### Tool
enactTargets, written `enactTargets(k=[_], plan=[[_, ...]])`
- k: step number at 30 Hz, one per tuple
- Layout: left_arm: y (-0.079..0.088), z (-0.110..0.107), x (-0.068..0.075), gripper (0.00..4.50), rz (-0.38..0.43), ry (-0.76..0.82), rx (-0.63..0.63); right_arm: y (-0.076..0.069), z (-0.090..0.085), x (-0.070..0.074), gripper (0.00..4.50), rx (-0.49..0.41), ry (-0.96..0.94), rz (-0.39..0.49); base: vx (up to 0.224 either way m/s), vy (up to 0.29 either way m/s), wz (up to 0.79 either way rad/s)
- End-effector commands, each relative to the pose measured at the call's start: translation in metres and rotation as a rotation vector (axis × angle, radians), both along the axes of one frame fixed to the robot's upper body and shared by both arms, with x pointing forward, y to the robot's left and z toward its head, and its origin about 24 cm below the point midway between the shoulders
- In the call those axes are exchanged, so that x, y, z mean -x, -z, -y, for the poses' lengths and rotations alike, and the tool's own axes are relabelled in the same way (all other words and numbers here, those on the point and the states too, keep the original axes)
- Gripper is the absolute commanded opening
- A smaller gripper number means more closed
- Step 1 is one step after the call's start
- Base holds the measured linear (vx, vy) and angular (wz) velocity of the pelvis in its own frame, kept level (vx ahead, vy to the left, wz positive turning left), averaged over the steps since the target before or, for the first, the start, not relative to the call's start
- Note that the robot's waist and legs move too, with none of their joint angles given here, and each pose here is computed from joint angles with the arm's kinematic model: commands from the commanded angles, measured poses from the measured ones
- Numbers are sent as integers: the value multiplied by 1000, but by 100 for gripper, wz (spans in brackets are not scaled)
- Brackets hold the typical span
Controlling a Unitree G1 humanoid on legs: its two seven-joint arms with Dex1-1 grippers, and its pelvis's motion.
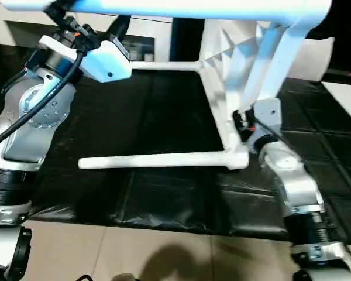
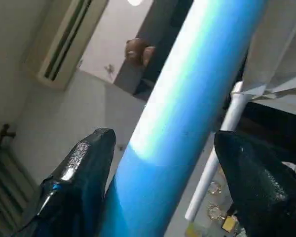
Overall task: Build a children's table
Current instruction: Flip table
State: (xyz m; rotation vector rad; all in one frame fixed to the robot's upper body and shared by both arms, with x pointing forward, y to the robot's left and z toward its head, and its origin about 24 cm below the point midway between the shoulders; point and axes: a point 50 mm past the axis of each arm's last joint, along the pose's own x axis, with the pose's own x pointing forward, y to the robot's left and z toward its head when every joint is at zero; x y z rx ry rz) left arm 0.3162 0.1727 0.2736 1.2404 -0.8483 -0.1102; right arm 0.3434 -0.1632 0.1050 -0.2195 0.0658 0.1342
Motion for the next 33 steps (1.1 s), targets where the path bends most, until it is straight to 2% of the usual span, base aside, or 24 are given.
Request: enactTargets(k=[1,3,8,13,15,22,26,27,29,31,32,33], plan=[[4,6,-3,330,-50,22,-20,-24,4,-3,200,193,-14,87,0,0,0],[4,5,-4,327,-59,22,-14,-26,6,-3,200,208,-10,89,0,0,0],[3,2,-5,272,-86,15,15,-35,9,-3,200,248,-12,112,0,0,0],[-2,0,-5,242,-157,39,55,-49,13,-3,200,297,-37,131,0,0,0],[0,-1,-8,229,-237,51,81,-64,16,-4,200,311,-69,140,0,0,0],[0,-5,-11,207,-348,72,156,-90,22,-8,200,351,-137,142,0,0,0],[3,-5,-11,200,-438,120,236,-105,28,-12,200,421,-178,139,0,0,0],[5,-1,-8,198,-497,158,266,-115,33,-15,200,462,-200,133,0,0,0],[6,3,-5,197,-540,188,296,-131,38,-17,200,498,-226,148,0,0,0],[6,3,-5,195,-552,195,318,-135,39,-17,200,506,-223,160,0,0,0],[5,1,-6,191,-547,192,378,-145,40,-18,256,506,-244,182,0,0,0],[3,-3,-7,190,-531,180,430,-153,39,-17,270,493,-272,207,0,0,0]])
